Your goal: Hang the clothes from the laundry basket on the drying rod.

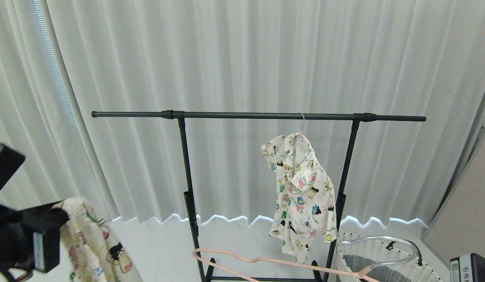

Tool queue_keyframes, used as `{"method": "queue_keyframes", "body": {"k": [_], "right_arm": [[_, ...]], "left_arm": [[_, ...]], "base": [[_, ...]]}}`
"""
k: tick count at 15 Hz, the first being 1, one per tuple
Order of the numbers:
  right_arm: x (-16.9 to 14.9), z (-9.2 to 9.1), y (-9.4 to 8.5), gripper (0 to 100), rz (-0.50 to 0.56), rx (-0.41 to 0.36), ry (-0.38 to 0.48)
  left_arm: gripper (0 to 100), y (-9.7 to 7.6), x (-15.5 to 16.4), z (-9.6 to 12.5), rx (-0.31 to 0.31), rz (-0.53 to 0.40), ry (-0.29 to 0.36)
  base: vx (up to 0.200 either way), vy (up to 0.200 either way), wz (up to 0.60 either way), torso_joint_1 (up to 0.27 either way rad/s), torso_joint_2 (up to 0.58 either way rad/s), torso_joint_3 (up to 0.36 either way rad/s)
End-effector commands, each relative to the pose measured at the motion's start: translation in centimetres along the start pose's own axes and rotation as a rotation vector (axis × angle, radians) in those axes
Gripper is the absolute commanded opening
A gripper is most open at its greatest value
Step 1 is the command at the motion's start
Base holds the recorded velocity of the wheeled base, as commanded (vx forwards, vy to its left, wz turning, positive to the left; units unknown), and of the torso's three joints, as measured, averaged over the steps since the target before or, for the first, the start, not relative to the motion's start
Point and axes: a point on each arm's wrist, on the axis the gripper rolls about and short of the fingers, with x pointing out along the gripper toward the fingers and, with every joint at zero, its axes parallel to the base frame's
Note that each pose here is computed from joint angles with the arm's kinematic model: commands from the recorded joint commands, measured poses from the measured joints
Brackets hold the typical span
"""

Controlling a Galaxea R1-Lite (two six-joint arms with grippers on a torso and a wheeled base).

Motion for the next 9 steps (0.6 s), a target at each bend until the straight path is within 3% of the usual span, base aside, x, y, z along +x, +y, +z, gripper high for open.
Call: {"method": "queue_keyframes", "body": {"k": [1,4,7,9], "right_arm": [[1.2,1.1,0.9,0,0.052,0.009,0.021],[2.0,2.0,1.1,0,0.06,0.032,0.029],[2.6,2.7,0.9,0,0.004,0.107,0.031],[2.6,2.8,0.5,0,-0.048,0.141,0.027]], "left_arm": [[0,-3.7,4.7,4.1,-0.045,-0.083,0.066],[0,-7.6,6.7,4.1,-0.1,-0.002,0.111],[0,-9.6,6.9,3.9,-0.119,-0.005,0.116],[0,-9.7,7.0,3.9,-0.12,-0.003,0.117]], "base": [[0.0,0.0,0.0,0.0,0.0,0.0],[0.0,0.0,0.0,0.0,0.0,0.0],[0.0,0.0,0.0,0.0,0.0,0.0],[0.0,0.0,0.0,0.0,0.0,0.0]]}}
